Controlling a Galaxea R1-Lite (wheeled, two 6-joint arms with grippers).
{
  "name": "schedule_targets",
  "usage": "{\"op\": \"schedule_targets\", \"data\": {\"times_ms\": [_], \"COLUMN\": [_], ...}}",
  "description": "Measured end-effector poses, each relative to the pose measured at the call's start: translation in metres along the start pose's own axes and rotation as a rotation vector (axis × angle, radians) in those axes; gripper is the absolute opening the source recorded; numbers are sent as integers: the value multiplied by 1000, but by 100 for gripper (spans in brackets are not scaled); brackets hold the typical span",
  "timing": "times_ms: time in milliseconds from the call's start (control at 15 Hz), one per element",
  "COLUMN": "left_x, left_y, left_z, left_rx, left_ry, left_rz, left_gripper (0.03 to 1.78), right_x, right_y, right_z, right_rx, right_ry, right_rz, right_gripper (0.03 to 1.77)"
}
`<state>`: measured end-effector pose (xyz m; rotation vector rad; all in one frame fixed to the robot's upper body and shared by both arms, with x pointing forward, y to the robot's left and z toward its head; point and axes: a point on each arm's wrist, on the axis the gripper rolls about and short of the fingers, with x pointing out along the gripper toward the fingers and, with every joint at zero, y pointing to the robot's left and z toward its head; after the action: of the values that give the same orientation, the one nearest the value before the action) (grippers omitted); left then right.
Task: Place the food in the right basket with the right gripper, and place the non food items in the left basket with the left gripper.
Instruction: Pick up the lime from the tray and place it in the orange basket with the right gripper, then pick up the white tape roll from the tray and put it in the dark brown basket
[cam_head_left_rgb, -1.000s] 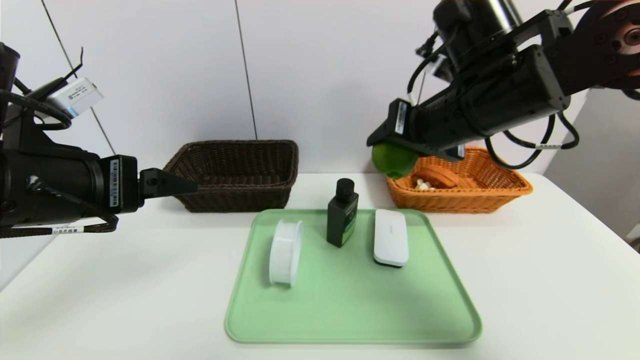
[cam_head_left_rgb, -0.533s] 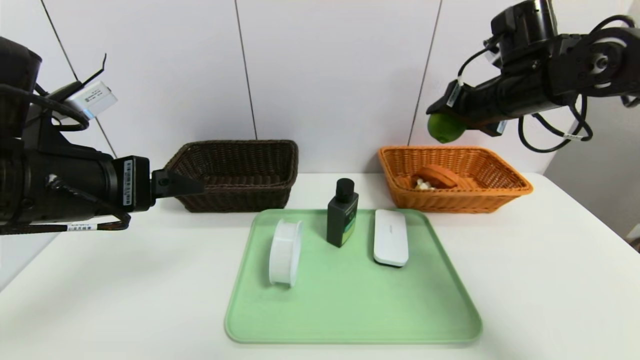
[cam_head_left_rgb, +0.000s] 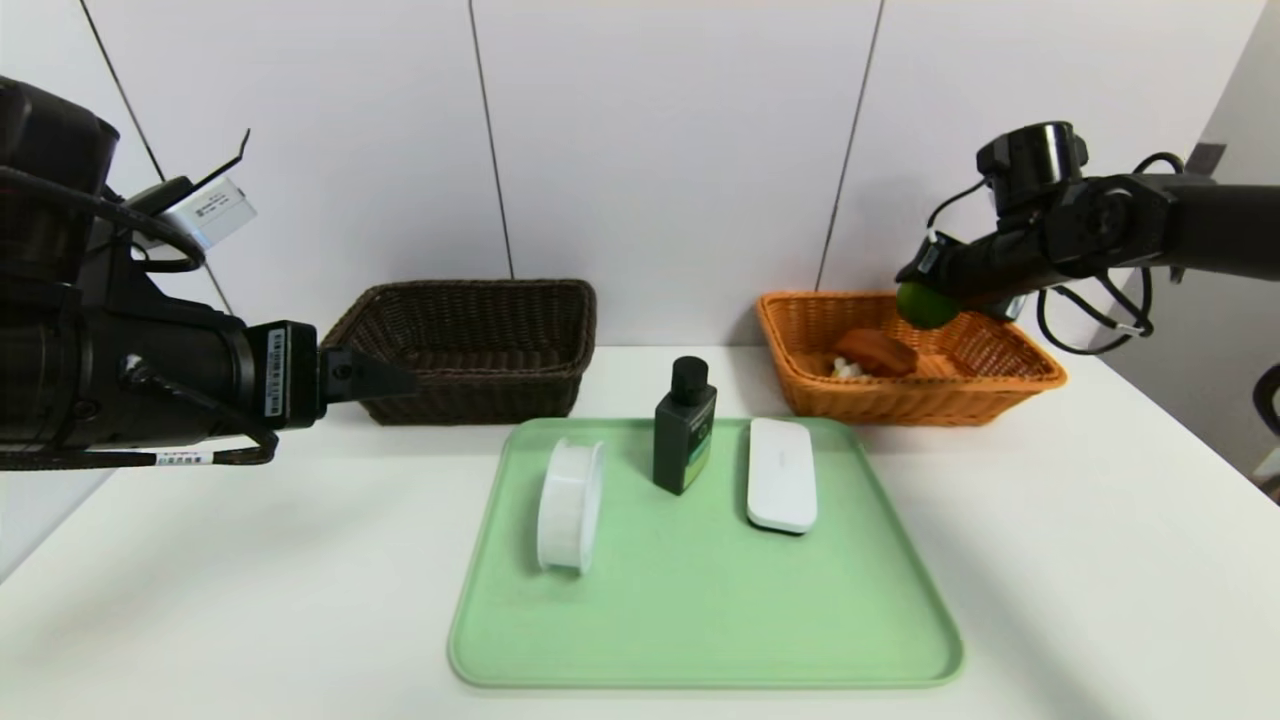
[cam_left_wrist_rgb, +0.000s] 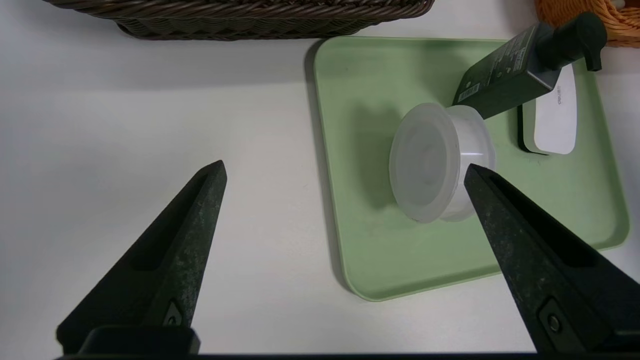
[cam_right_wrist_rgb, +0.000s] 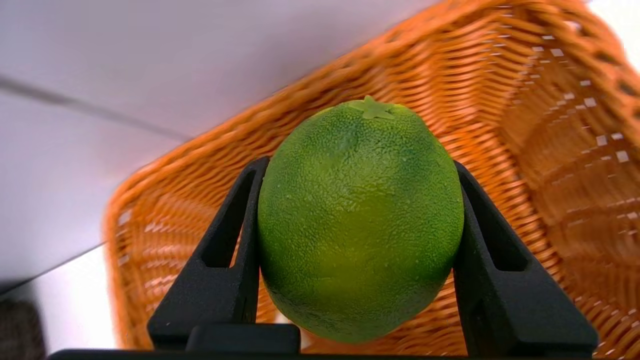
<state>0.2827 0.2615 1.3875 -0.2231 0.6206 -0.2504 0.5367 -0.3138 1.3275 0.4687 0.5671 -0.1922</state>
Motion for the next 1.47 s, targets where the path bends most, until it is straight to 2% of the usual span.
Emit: {"op": "schedule_targets", "data": {"times_ms": [400,800,1000,1200,1333,1467], "left_x": [3,2,0,-3,-4,-5], "left_y": [0,0,-1,-4,-7,-10], "left_z": [0,0,3,10,10,11], "left_rx": [0,-2,-2,-3,-1,-1], "left_ry": [9,6,-13,-56,-69,-80], "left_rz": [3,4,3,-14,-29,-28], "left_gripper": [169,169,169,169,169,169], "right_x": [26,24,8,-19,-42,-60], "right_y": [-25,-27,-25,-11,0,6], "right_z": [-5,-4,-6,2,6,10], "right_rx": [20,22,17,2,-39,-72], "right_ry": [46,55,103,72,48,-8], "right_rz": [-73,-83,-102,-59,-39,-81], "right_gripper": [102,138,148,156,159,162]}}
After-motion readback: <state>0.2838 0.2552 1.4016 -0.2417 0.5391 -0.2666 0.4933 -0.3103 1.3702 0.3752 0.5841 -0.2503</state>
